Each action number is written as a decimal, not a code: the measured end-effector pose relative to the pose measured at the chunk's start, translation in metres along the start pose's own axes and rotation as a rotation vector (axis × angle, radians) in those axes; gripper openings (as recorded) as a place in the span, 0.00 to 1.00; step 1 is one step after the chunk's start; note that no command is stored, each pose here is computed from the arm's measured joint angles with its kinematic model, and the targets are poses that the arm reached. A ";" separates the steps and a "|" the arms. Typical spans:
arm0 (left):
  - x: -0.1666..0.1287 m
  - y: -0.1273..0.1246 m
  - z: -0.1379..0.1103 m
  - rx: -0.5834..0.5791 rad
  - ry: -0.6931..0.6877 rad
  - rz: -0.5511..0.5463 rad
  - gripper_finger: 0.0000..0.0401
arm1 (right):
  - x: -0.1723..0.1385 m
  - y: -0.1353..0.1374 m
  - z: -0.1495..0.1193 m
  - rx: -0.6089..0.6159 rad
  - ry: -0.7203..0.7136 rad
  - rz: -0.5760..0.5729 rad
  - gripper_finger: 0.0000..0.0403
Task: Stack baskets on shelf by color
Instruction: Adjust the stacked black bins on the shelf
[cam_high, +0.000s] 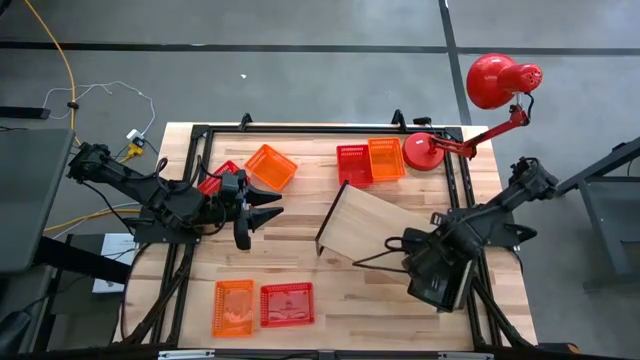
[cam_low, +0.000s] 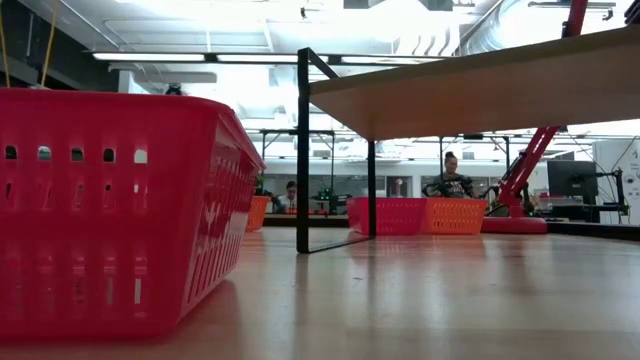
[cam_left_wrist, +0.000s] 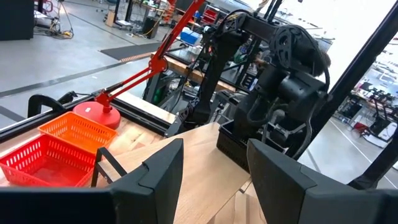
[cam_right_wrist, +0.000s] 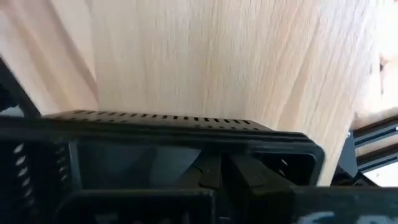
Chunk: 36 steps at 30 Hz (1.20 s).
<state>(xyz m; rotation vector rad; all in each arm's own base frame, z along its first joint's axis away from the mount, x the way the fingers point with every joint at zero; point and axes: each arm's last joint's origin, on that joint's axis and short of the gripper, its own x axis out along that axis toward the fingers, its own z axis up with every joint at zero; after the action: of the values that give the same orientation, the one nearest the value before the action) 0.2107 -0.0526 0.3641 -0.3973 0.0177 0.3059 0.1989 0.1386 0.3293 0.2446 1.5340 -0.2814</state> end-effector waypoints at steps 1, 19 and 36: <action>0.000 0.000 0.000 0.000 0.000 0.000 0.41 | -0.003 -0.002 -0.001 -0.008 -0.003 0.010 0.00; 0.000 0.001 -0.001 0.011 0.012 0.010 0.41 | -0.021 0.066 -0.009 -0.257 -0.111 0.512 0.00; 0.000 0.001 -0.001 0.011 0.012 0.010 0.41 | -0.004 0.060 -0.012 -0.081 0.055 0.321 0.00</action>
<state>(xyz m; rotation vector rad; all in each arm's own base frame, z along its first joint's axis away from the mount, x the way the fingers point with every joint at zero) 0.2105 -0.0523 0.3625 -0.3881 0.0333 0.3129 0.2067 0.1992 0.3320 0.4313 1.5300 0.0419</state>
